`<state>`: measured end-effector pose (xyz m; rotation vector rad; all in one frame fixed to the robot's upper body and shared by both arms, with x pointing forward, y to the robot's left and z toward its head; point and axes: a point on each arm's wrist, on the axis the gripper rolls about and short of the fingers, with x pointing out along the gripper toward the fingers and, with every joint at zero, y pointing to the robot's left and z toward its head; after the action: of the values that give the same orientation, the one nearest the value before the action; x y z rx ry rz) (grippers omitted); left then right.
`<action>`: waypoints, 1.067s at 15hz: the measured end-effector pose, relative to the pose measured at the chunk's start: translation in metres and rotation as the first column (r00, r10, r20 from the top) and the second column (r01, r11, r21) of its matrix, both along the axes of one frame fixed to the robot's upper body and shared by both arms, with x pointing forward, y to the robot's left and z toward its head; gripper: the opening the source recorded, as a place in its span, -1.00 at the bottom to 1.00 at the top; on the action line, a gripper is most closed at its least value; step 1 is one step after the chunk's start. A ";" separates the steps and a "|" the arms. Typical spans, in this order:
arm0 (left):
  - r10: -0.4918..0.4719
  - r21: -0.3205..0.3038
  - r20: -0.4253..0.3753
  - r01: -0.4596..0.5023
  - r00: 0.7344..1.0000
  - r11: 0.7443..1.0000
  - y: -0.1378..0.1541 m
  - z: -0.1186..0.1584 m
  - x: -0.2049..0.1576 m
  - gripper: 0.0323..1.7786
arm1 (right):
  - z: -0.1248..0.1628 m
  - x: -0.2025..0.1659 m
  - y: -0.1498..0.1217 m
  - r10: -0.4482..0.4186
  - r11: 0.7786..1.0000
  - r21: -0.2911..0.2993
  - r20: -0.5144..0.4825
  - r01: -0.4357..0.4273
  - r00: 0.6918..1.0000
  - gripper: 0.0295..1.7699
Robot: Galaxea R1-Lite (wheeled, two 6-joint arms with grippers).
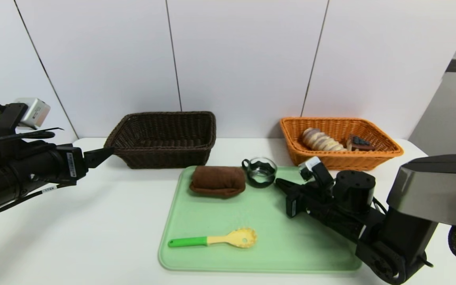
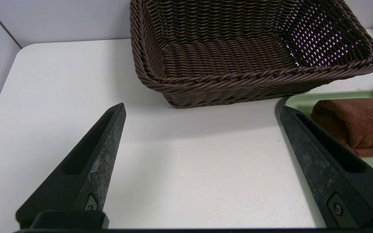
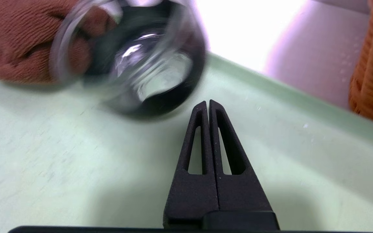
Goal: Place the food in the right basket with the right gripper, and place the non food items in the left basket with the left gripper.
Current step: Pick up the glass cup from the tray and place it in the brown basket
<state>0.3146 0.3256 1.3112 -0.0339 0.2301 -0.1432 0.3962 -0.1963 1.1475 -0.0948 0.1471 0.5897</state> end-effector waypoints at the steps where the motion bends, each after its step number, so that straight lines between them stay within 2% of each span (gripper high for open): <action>1: 0.000 0.001 0.001 0.000 1.000 1.000 0.000 0.000 0.000 0.90 | 0.000 -0.003 -0.001 0.001 1.000 -0.005 -0.008 -0.001 1.000 -0.98; 3: 0.000 0.000 0.003 0.000 1.000 1.000 0.000 0.001 -0.001 0.90 | 0.001 -0.006 -0.001 -0.002 1.000 -0.003 -0.012 0.002 1.000 -0.98; 6: 0.000 0.002 0.006 0.000 1.000 1.000 0.000 0.001 -0.002 0.90 | 0.003 -0.009 -0.001 -0.005 1.000 -0.004 -0.009 0.005 1.000 -0.38; 9: -0.001 0.004 0.013 0.001 1.000 1.000 0.000 0.003 -0.003 0.90 | 0.004 -0.010 -0.002 -0.015 1.000 -0.011 -0.008 0.015 1.000 0.05; 12: -0.001 0.004 0.019 0.001 1.000 1.000 0.000 0.004 -0.005 0.90 | 0.004 -0.012 0.001 -0.004 1.000 -0.008 -0.011 0.004 1.000 0.33; 16: -0.003 0.006 0.021 0.003 1.000 1.000 0.000 0.004 -0.007 0.90 | 0.008 -0.013 0.014 0.032 0.999 0.010 0.009 -0.033 0.999 0.57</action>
<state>0.3080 0.3257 1.3153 -0.0259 0.2096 -0.1460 0.3837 -0.1826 1.1556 -0.0901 0.1338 0.6223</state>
